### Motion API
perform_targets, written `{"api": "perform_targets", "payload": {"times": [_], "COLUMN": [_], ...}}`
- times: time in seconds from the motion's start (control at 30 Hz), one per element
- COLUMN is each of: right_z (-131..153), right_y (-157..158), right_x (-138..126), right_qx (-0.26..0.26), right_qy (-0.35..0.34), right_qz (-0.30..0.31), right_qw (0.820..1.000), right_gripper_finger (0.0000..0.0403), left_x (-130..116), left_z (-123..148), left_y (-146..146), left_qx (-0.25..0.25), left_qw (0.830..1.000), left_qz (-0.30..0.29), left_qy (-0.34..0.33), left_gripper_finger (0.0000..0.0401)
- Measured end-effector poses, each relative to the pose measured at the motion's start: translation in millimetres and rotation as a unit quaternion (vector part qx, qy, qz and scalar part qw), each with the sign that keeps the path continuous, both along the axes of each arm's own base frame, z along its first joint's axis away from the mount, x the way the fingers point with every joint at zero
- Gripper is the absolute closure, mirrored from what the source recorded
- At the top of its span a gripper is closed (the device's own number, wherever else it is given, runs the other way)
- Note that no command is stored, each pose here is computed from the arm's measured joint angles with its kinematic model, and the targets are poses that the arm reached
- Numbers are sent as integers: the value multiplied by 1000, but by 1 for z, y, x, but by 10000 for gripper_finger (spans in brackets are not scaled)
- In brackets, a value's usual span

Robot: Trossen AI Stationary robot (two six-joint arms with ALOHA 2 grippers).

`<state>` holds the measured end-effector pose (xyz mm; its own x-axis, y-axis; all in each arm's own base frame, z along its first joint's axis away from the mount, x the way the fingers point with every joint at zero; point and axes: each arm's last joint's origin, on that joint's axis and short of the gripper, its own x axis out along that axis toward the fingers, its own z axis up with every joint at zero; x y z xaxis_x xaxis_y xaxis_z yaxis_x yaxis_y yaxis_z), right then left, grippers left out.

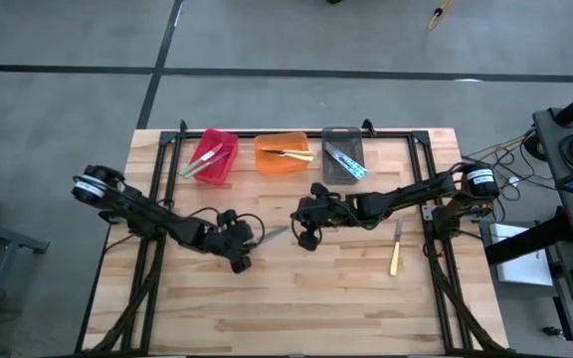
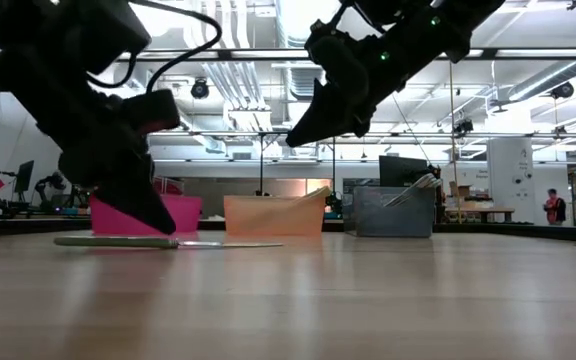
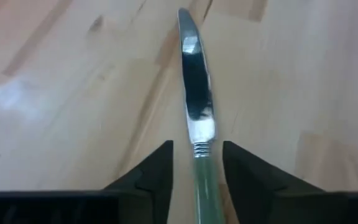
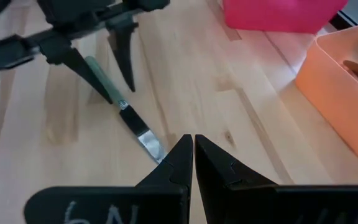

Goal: Sort silverware by color (type)

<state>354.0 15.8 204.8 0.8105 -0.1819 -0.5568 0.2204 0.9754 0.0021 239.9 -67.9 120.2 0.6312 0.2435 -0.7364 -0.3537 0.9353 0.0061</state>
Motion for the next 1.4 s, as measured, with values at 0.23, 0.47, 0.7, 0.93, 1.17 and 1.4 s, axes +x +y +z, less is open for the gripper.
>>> {"api": "perform_targets", "payload": {"times": [0.23, 0.47, 0.7, 0.93, 1.17, 1.4], "right_z": [0, -4, -12, -14, -12, -7], "right_y": [1, 0, 0, 0, 0, 1], "right_x": [0, -2, -6, -7, -6, -2], "right_qx": [-3, -3, -3, -1, -9, -18], "right_qy": [1, 7, 6, 9, 1, -33], "right_qz": [3, 3, 2, 0, 7, 24], "right_qw": [1000, 1000, 1000, 1000, 1000, 999], "right_gripper_finger": [394, 394, 394, 394, 394, 394], "left_x": [7, 13, 10, 8, 6, -2], "left_z": [-18, -31, -32, -32, -20, 2], "left_y": [-4, -7, -8, -12, -14, -17], "left_qx": [3, -17, -12, -44, -82, -79], "left_qw": [1000, 999, 999, 996, 991, 993], "left_qz": [-4, 33, 40, 80, 91, 71], "left_qy": [3, -9, -7, -22, -46, -58], "left_gripper_finger": [254, 272, 313, 385, 391, 399]}}
